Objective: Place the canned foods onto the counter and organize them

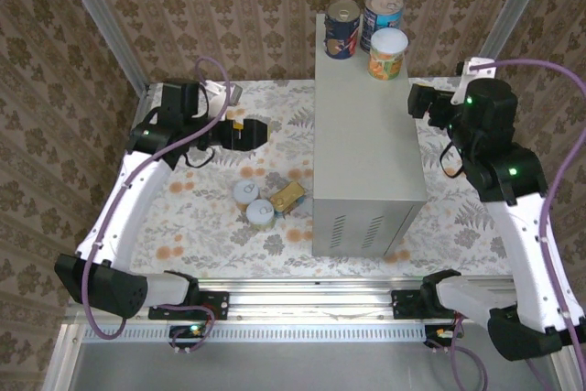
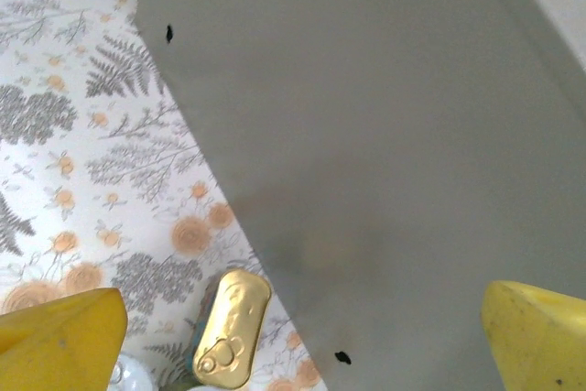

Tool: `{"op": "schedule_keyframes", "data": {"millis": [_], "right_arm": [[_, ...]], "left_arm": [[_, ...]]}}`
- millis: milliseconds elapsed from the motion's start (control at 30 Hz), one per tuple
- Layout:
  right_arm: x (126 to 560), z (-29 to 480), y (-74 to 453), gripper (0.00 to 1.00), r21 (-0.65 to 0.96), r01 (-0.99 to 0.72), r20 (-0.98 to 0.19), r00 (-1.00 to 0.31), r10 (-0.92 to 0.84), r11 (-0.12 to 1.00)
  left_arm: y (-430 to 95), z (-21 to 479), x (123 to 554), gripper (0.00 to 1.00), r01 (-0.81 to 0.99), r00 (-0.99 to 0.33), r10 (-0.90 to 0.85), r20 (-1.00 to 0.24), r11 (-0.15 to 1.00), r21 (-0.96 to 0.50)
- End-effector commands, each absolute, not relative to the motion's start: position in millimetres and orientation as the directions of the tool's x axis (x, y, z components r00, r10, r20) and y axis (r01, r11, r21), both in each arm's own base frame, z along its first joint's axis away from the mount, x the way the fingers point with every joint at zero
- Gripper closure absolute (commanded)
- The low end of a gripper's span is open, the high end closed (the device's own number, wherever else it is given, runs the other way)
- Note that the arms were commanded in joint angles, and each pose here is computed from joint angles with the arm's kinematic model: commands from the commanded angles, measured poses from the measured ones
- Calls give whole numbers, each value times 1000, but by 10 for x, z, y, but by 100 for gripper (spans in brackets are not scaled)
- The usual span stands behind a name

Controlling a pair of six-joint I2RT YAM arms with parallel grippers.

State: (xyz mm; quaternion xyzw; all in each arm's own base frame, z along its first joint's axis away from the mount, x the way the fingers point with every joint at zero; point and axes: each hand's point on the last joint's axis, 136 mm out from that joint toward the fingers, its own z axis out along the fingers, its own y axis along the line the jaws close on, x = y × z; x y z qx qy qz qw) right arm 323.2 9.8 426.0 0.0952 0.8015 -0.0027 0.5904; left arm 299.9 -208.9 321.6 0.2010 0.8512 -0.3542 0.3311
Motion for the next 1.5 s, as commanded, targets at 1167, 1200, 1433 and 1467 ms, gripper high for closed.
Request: {"op": "schedule_keyframes", "data": {"millis": [1167, 1200, 1433, 1467], "right_arm": [[4558, 3674, 53, 0, 246, 59, -916, -312, 252, 967], [4557, 3666, 49, 0, 243, 61, -916, -313, 250, 968], [4501, 3684, 34, 0, 242, 66, -918, -307, 251, 968], [4498, 3663, 25, 0, 240, 71, -917, -311, 251, 968]], "left_arm": [[-2222, 3358, 2673, 0, 691, -636, 231, -736, 596, -409], [-2226, 3360, 2677, 0, 692, -635, 231, -737, 594, -410], [-2238, 3333, 2719, 0, 686, -641, 228, -733, 599, -413], [-2230, 3326, 2728, 0, 682, -642, 228, -732, 606, -410]]}}
